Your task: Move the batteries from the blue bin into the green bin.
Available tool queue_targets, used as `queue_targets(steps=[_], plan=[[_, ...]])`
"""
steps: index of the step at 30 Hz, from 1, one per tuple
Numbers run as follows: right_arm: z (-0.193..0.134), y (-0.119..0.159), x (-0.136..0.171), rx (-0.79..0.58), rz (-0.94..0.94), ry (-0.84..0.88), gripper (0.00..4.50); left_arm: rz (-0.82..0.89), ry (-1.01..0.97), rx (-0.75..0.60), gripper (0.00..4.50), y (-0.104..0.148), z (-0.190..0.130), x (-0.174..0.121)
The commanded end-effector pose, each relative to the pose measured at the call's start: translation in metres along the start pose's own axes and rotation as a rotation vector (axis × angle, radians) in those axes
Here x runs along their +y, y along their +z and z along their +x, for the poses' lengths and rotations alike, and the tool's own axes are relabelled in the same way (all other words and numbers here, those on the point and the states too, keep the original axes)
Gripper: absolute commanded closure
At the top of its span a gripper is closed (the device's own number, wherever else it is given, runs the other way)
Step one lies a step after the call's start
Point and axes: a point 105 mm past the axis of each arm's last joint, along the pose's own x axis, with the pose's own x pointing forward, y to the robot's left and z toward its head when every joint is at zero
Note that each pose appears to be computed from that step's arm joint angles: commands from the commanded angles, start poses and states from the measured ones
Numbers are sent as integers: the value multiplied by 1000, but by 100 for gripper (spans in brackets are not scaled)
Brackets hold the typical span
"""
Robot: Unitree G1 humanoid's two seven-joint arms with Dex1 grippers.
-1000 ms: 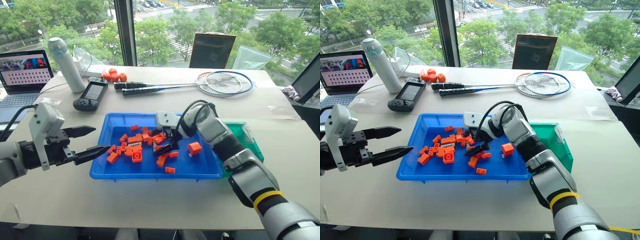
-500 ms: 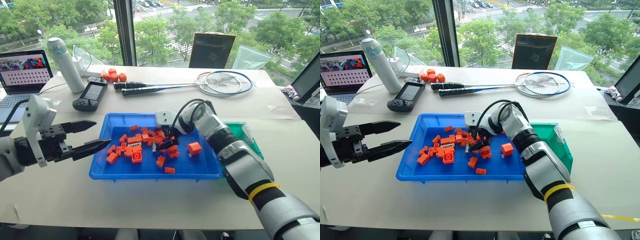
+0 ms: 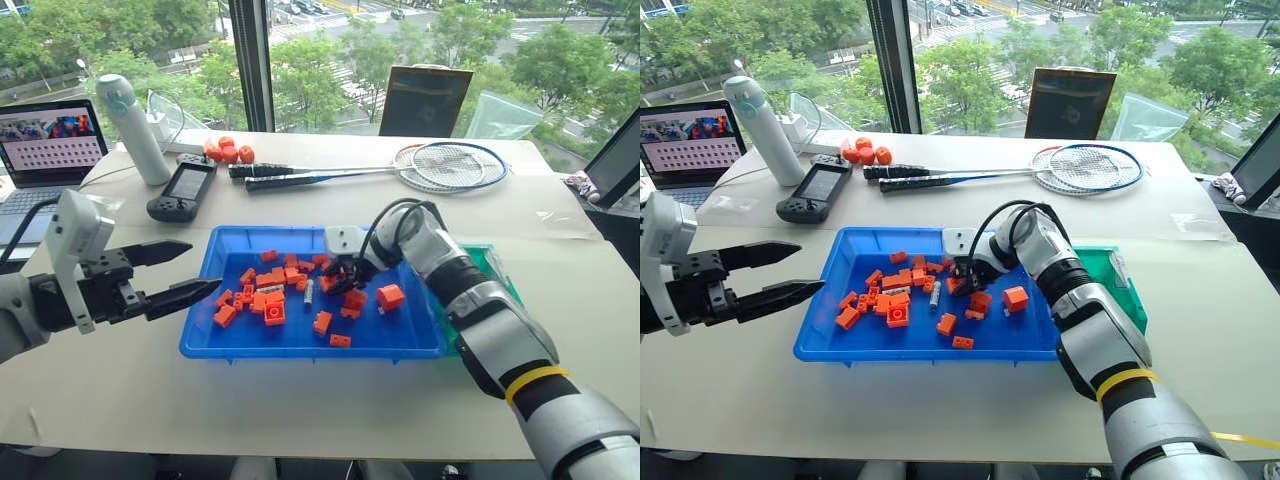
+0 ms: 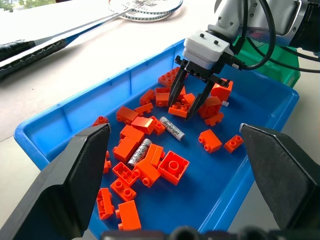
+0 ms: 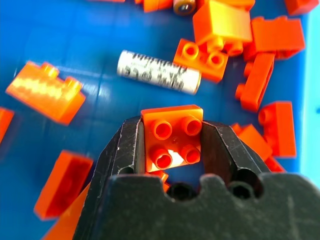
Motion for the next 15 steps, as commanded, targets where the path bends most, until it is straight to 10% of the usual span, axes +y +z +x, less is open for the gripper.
queue_targets(steps=[1,6,7,15], plan=[[-33,1,-3,-4,24,-14,311,45,-7,-14,0,8,0,-1],[-43,-22,-10,62,74,-105,311,49,-17,-10,0,7,5,1],[-43,-21,-11,56,72,-115,211,51,-21,-9,0,7,5,1],[-44,27,-3,-185,88,-34,4,60,-28,-8,0,8,6,3]])
